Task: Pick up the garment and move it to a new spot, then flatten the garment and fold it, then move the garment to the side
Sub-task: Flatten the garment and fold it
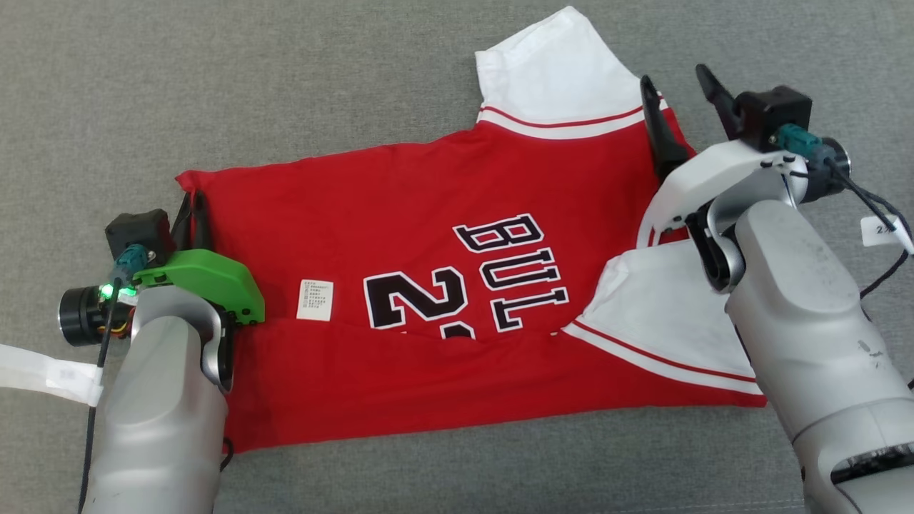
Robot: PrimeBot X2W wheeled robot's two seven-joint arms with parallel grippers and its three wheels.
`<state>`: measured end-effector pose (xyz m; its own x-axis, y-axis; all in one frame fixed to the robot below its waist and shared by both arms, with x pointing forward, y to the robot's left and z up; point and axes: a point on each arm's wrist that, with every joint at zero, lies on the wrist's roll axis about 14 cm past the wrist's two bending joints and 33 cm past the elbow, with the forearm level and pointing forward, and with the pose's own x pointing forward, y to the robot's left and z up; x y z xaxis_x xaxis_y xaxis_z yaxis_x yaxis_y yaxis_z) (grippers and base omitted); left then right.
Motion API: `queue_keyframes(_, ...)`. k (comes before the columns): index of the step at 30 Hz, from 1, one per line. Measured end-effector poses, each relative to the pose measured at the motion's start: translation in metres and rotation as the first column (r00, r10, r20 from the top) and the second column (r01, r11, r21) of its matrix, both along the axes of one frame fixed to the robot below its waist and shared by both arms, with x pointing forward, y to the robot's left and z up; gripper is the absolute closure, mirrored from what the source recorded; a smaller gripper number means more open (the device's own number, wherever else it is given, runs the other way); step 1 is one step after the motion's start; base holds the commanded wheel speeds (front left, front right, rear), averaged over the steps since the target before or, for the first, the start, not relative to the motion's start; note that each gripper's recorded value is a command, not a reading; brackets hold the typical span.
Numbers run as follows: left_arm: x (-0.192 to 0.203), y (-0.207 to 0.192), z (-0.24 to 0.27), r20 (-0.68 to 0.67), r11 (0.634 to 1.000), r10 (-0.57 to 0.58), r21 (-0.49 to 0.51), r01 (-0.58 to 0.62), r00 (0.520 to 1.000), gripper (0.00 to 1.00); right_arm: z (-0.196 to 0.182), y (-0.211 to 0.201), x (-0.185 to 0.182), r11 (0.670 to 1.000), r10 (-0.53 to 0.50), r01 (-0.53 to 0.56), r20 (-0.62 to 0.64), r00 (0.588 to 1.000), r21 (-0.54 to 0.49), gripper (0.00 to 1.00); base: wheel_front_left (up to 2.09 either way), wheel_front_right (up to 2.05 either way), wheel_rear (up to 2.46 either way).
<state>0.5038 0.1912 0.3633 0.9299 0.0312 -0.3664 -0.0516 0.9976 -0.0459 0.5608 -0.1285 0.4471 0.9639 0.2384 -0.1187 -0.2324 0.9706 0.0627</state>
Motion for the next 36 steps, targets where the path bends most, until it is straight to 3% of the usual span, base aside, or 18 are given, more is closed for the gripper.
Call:
queue_keyframes(15,-0.003,0.007,0.002,0.025,1.0,-0.023,0.018,0.022,0.999,1.0,-0.028,0.034,0.067,0.992,0.081,-0.095,-0.146,0.986,-0.087,0.0,0.0,0.0,0.0)
queue_keyframes(25,-0.006,0.008,-0.008,0.007,1.0,-0.006,-0.004,0.006,1.0,1.0,-0.061,0.051,0.089,0.978,0.115,-0.152,-0.239,0.964,-0.141,0.0,0.0,0.0,0.0)
queue_keyframes(26,-0.007,0.009,-0.01,0.003,1.0,-0.002,-0.003,0.002,1.0,1.0,-0.065,0.052,0.089,0.978,0.116,-0.155,-0.252,0.961,-0.142,0.1,0.0,0.0,0.0)
queue_keyframes(28,-0.008,0.009,-0.011,-0.001,1.0,0.001,-0.003,-0.001,1.0,1.0,-0.068,0.057,0.09,0.977,0.122,-0.163,-0.266,0.956,-0.136,0.65,0.0,0.0,0.0)
queue_keyframes(29,-0.008,0.01,-0.012,-0.002,1.0,0.003,-0.002,-0.003,1.0,1.0,-0.069,0.058,0.09,0.977,0.124,-0.165,-0.268,0.955,-0.136,0.98,0.0,0.0,0.0)
queue_keyframes(36,0.002,0.007,0.0,0.04,1.0,0.013,-0.002,-0.013,0.999,1.0,-0.05,0.046,0.097,0.987,0.094,-0.116,-0.183,0.979,-0.11,1.0,0.0,0.0,0.0)
